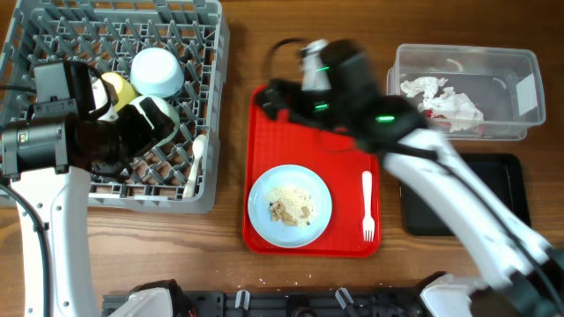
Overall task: Sort waste into correct bins and load items into the dishwasher rack
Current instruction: 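Move the right gripper back over the white fork on the tray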
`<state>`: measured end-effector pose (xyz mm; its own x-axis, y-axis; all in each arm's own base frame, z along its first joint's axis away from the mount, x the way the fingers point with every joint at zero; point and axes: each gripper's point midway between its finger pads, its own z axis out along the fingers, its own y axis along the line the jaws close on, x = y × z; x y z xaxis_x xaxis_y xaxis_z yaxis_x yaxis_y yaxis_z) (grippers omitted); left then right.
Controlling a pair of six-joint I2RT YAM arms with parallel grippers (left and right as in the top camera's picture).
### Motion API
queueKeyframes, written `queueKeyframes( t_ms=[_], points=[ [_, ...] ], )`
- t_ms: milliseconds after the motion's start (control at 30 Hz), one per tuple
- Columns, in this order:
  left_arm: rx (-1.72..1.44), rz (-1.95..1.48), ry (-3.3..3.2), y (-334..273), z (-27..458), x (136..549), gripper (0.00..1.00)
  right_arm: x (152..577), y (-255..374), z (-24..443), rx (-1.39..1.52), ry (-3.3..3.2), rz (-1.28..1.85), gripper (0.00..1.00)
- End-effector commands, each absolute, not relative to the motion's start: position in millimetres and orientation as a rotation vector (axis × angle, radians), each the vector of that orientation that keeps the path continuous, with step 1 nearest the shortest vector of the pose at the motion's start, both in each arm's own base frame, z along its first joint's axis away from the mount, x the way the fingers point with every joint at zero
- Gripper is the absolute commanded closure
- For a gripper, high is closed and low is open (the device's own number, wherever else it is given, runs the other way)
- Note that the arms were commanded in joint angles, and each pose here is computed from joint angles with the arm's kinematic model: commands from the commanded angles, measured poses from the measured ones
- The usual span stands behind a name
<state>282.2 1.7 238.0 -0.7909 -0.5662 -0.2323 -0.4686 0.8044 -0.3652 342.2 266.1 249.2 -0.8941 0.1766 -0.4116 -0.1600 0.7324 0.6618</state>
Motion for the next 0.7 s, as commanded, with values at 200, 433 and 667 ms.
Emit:
queueKeyframes(
  t_ms=[200,433,667],
  points=[
    [-0.805,-0.409,2.65,4,239,281,0.0,318,84,197,0.2,2.764,0.325,0.15],
    [-0.805,-0.409,2.65,4,239,281,0.0,264,66,117,0.329,3.016,0.203,0.18],
    [-0.805,-0.409,2.65,4,239,281,0.0,228,84,58,0.381,3.118,0.349,0.41]
  ],
)
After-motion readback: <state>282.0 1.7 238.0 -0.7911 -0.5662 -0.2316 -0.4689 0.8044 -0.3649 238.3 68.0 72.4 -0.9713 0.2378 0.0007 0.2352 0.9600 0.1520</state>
